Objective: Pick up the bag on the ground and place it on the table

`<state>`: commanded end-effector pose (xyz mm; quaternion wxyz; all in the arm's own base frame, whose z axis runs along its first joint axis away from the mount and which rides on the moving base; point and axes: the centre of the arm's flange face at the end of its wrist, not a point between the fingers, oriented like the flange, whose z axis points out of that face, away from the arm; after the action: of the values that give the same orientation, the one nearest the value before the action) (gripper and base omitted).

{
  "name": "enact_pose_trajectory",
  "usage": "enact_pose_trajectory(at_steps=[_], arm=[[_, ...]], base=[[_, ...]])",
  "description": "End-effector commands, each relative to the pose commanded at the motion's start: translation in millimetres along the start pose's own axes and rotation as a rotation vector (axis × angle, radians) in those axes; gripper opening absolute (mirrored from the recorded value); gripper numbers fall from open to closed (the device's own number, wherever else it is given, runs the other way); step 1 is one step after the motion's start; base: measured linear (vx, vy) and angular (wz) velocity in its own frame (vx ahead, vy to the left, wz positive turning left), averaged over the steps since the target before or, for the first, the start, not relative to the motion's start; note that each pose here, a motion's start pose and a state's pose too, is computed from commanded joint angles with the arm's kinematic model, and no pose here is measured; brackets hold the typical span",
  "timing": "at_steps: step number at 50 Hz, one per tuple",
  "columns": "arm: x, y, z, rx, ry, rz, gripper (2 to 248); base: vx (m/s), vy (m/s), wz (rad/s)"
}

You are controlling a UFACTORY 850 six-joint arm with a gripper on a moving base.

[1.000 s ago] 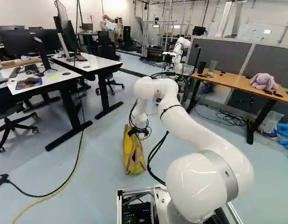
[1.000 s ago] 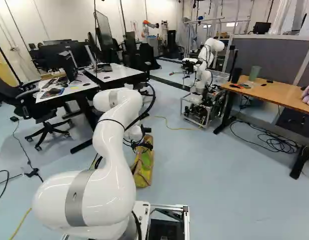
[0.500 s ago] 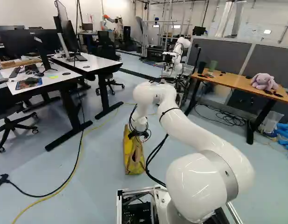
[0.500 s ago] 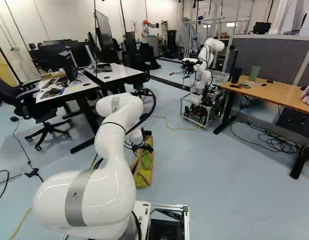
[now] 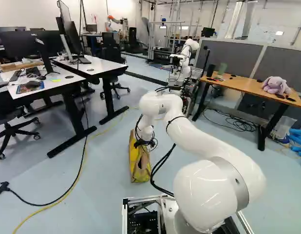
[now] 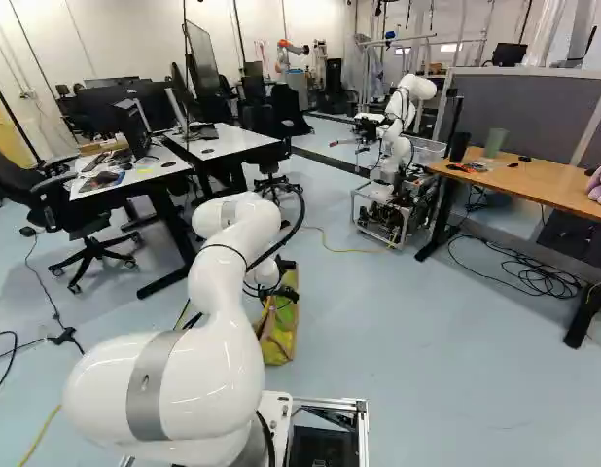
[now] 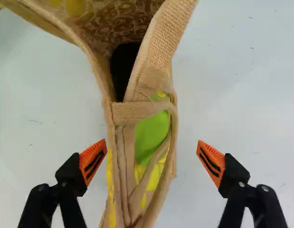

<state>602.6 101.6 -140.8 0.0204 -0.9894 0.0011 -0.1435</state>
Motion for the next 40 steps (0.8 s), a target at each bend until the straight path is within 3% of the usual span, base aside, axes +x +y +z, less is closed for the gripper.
enact_pose_trajectory(at_steps=[8, 9, 13, 14, 18, 19, 23, 24, 29, 30, 34, 35, 39, 40], arm=[[-1.6, 0.2, 4.7, 0.000, 0.000, 0.000, 247], [-1.7, 0.2, 4.9, 0.000, 0.000, 0.000, 229], [-1.8, 0.3, 5.4, 0.000, 0.000, 0.000, 229], [-1.8, 0.3, 5.4, 0.000, 0.000, 0.000, 191], [-1.9, 0.3, 5.5, 0.000, 0.000, 0.000, 191], [-1.9, 0.3, 5.5, 0.000, 0.000, 0.000, 153], [-1.9, 0.3, 5.5, 0.000, 0.000, 0.000, 153], [-1.9, 0.3, 5.5, 0.000, 0.000, 0.000, 115], [-1.9, 0.3, 5.5, 0.000, 0.000, 0.000, 115], [-1.9, 0.3, 5.5, 0.000, 0.000, 0.000, 77], [-1.9, 0.3, 5.5, 0.000, 0.000, 0.000, 77], [-1.9, 0.3, 5.5, 0.000, 0.000, 0.000, 40], [-1.9, 0.3, 5.5, 0.000, 0.000, 0.000, 40], [-1.9, 0.3, 5.5, 0.000, 0.000, 0.000, 22]], base=[[0.000, 0.000, 0.000], [0.000, 0.000, 0.000], [0.000, 0.000, 0.000], [0.000, 0.000, 0.000], [0.000, 0.000, 0.000], [0.000, 0.000, 0.000], [0.000, 0.000, 0.000], [0.000, 0.000, 0.000], [0.000, 0.000, 0.000], [0.000, 0.000, 0.000], [0.000, 0.000, 0.000], [0.000, 0.000, 0.000], [0.000, 0.000, 0.000], [0.000, 0.000, 0.000]])
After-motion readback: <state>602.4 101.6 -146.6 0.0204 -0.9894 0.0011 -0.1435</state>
